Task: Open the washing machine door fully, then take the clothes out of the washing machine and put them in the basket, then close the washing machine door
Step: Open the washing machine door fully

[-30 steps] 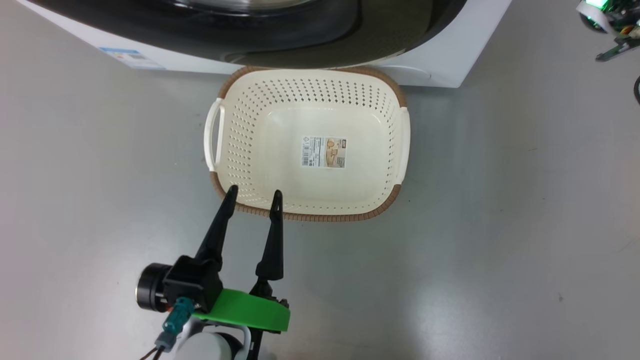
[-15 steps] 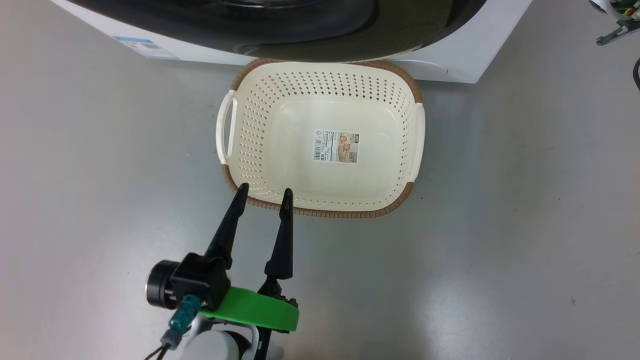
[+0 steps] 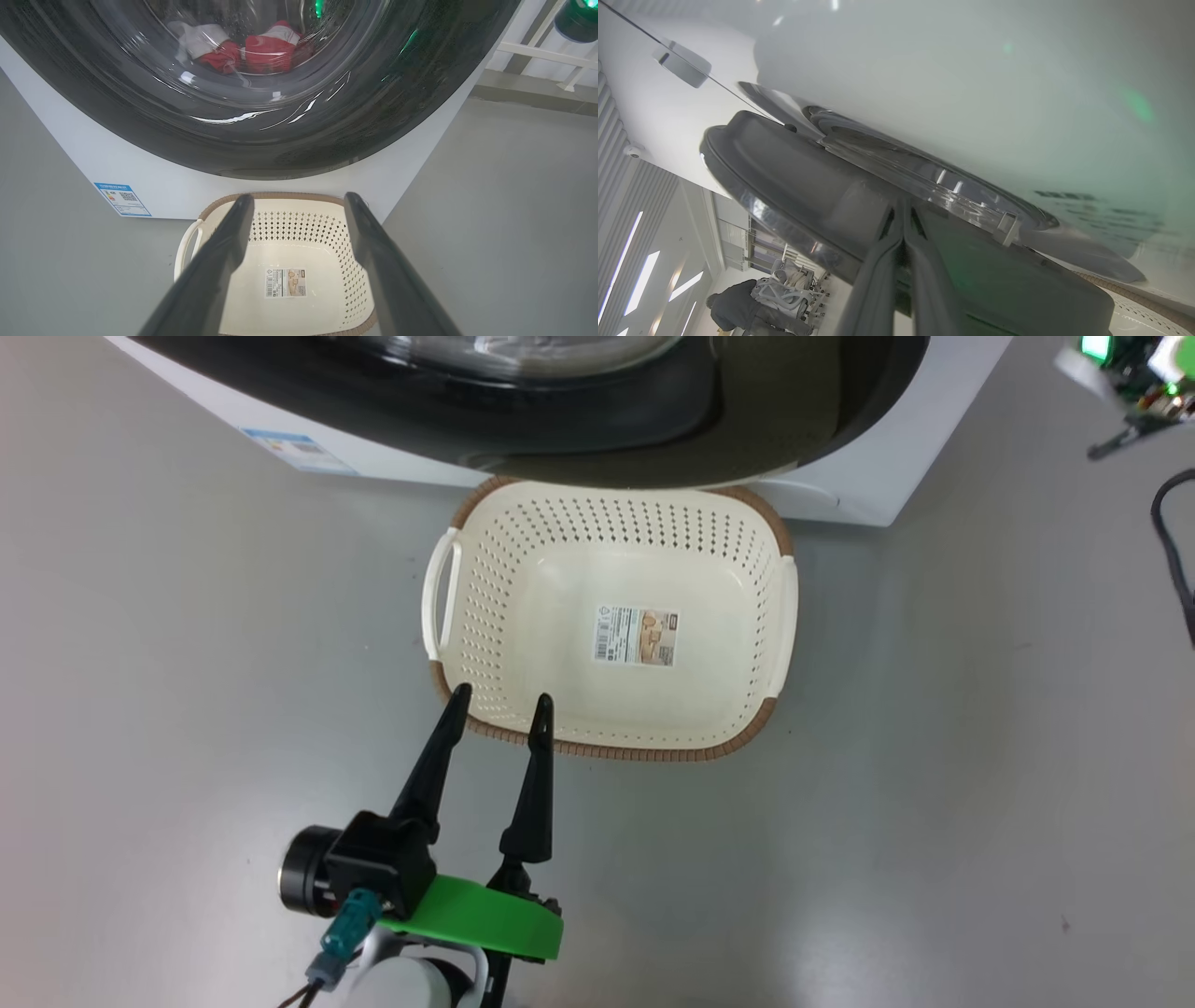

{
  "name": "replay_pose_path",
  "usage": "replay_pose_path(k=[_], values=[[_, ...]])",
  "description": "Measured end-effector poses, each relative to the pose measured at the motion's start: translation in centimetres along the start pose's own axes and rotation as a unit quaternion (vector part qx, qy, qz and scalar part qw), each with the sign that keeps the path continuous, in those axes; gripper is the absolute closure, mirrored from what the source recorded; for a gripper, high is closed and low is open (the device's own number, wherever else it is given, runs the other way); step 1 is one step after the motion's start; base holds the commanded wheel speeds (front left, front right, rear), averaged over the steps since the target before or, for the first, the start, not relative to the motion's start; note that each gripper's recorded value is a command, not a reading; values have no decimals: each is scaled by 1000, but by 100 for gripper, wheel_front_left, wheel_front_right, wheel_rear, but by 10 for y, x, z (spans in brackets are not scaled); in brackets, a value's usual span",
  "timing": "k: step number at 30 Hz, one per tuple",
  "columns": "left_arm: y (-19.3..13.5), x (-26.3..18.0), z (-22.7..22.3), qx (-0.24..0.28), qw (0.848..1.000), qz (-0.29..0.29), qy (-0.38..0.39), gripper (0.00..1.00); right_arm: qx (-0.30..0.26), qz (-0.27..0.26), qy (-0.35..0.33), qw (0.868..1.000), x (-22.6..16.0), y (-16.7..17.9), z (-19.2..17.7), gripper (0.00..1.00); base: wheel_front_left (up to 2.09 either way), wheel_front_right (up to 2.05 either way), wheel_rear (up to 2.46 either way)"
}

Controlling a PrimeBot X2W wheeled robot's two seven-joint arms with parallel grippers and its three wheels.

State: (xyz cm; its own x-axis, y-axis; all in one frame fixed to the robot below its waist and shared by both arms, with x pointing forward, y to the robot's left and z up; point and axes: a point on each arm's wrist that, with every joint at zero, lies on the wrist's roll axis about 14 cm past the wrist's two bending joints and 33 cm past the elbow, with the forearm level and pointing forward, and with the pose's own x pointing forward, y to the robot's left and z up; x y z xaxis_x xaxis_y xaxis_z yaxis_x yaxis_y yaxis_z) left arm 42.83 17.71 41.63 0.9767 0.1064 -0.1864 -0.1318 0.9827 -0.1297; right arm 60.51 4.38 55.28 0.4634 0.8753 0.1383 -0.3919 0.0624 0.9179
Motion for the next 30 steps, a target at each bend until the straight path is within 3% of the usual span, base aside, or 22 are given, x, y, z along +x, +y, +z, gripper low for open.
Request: replay_pose_path(k=[23, 30], values=[[2, -27, 25, -12, 999, 2, -30, 0, -3, -2, 26, 1000, -14, 41, -38, 100, 0, 0, 0], [2, -33, 33, -11, 999, -1, -43, 0, 0, 15, 57, 998, -11, 62, -66, 100, 0, 0, 0]])
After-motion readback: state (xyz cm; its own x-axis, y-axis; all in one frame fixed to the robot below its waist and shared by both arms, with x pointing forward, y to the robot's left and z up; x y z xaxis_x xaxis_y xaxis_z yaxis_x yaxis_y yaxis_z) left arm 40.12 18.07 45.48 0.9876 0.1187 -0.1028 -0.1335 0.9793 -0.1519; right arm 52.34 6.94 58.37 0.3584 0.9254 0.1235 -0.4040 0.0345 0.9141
